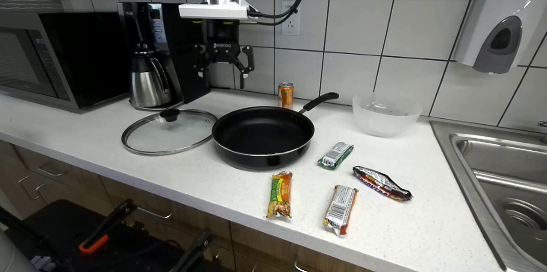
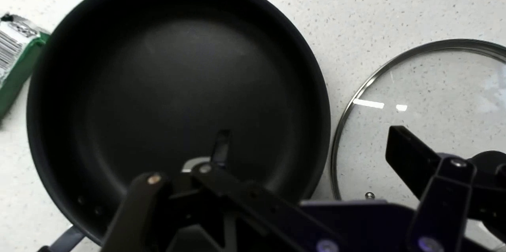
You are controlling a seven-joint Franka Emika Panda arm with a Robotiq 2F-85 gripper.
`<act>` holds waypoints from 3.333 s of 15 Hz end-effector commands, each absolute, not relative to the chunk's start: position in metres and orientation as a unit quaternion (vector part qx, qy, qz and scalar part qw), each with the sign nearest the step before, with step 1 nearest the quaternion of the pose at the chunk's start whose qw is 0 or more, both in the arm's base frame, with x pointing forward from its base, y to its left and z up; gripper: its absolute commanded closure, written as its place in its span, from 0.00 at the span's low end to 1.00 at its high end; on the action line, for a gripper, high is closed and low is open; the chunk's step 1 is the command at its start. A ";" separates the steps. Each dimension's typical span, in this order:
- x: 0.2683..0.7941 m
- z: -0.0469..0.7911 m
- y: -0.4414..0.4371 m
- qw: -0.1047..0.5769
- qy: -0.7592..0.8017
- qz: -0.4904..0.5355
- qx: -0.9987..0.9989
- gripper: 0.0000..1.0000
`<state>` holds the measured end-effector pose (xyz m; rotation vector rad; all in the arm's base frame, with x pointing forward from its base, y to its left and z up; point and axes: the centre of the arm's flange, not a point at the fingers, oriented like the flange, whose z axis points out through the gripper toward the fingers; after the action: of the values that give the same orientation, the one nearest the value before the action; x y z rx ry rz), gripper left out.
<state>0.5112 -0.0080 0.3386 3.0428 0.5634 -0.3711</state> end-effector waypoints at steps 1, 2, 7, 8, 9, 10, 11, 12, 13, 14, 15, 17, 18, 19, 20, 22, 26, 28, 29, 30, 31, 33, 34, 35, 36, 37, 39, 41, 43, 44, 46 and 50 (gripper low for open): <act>0.491 0.346 -0.039 0.003 0.154 -0.111 0.982 0.00; 0.488 0.345 -0.048 0.002 0.147 -0.112 0.983 0.00; 0.476 0.340 -0.093 0.001 0.105 -0.118 0.987 0.00; 0.474 0.337 -0.104 0.001 0.095 -0.118 0.988 0.00; 0.472 0.335 -0.114 0.000 0.086 -0.119 0.989 0.00; 0.470 0.333 -0.124 -0.001 0.077 -0.120 0.990 0.00; 0.467 0.331 -0.135 0.002 0.065 -0.119 0.991 0.00; 0.465 0.330 -0.145 0.004 0.055 -0.117 0.992 0.00; 0.463 0.328 -0.156 0.007 0.045 -0.113 0.993 0.00; 0.462 0.327 -0.167 0.007 0.038 -0.109 0.993 0.00; 0.460 0.325 -0.179 0.012 0.027 -0.103 0.994 0.00; 0.459 0.322 -0.200 0.017 0.011 -0.092 0.996 0.00; 0.458 0.320 -0.210 0.021 0.003 -0.085 0.996 0.00; 0.458 0.317 -0.221 0.023 -0.004 -0.081 0.996 0.00; 0.458 0.314 -0.230 0.027 -0.011 -0.076 0.997 0.00; 0.458 0.306 -0.248 0.031 -0.022 -0.070 0.997 0.00; 0.459 0.287 -0.275 0.042 -0.032 -0.049 0.997 0.00; 0.462 0.280 -0.284 0.049 -0.038 -0.039 0.997 0.00; 0.464 0.276 -0.289 0.050 -0.041 -0.036 0.997 0.00; 0.465 0.272 -0.294 0.052 -0.043 -0.033 0.997 0.00; 0.468 0.269 -0.297 0.052 -0.044 -0.029 0.997 0.00; 0.473 0.262 -0.304 0.054 -0.048 -0.024 0.997 0.00; 0.475 0.260 -0.308 0.054 -0.050 -0.021 0.997 0.00; 0.479 0.257 -0.311 0.057 -0.054 -0.018 0.997 0.00; 0.481 0.254 -0.314 0.057 -0.057 -0.016 0.997 0.00; 0.484 0.252 -0.317 0.055 -0.059 -0.015 0.997 0.00; 0.491 0.246 -0.323 0.051 -0.066 -0.013 0.996 0.00; 0.498 0.241 -0.326 0.046 -0.075 -0.010 0.996 0.00; 0.505 0.237 -0.328 0.042 -0.081 -0.008 0.996 0.00; 0.509 0.234 -0.328 0.043 -0.082 -0.008 0.996 0.00; 0.516 0.229 -0.327 0.044 -0.078 -0.010 0.996 0.00; 0.530 0.217 -0.319 0.046 -0.068 -0.015 0.997 0.00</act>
<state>0.5122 -0.3145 0.2245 3.0338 -0.2250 -0.0551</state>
